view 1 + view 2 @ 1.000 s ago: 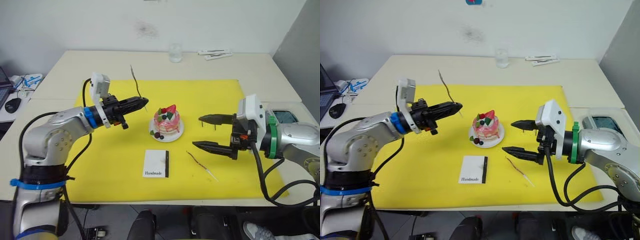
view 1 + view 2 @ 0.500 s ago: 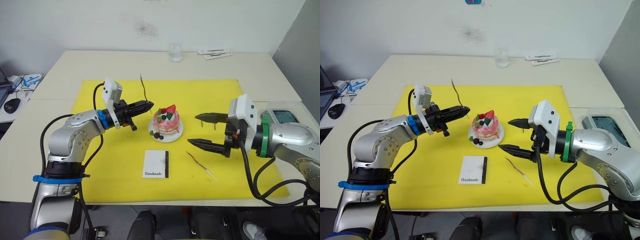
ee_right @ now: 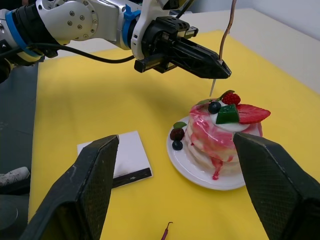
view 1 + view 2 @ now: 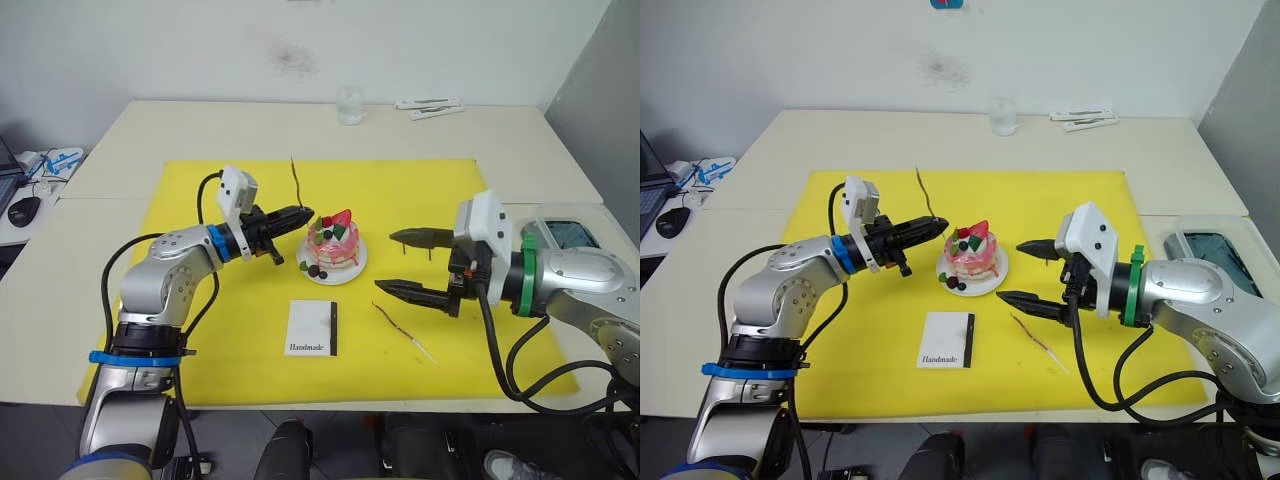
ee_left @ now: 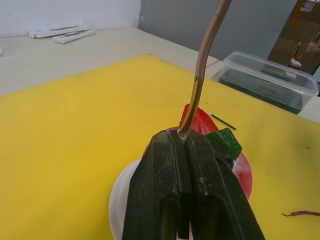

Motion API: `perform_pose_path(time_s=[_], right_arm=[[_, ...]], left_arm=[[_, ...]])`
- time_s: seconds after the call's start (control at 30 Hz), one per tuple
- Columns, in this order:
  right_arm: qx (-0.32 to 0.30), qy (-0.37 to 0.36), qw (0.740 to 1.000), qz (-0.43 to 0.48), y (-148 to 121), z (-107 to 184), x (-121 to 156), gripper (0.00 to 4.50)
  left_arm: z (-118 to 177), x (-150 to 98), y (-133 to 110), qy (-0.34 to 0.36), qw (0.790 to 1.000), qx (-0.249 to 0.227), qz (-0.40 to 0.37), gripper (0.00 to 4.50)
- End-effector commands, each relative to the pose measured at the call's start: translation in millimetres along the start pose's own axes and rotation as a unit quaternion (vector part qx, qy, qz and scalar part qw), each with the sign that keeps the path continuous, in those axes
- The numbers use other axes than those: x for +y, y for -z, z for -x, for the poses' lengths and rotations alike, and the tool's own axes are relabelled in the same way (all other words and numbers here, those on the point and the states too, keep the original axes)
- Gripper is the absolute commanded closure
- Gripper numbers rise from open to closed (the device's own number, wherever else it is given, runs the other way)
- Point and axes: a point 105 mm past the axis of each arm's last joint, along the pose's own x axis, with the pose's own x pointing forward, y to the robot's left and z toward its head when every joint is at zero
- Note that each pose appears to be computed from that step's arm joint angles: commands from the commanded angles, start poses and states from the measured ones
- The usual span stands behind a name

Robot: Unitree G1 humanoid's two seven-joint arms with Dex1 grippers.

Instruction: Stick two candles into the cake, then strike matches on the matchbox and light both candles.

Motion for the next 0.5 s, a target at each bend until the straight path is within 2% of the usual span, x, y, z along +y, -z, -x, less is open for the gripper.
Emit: perform_pose_path(time_s=[0.03,0.33,0.5], right_arm=[[-0.014,0.003,1.0,0.026,-13,3,2,0.71],[-0.012,0.003,1.0,0.025,-13,4,2,0.71],[-0.009,0.002,1.0,0.025,-12,4,3,0.71]], left_arm=[[-3,-5,-11,0.015,1.0,-0.015,-0.02,4.5],[-9,-5,-4,0.012,1.0,-0.02,-0.018,4.5],[-8,-8,3,0.024,0.999,0.001,-0.024,4.5]])
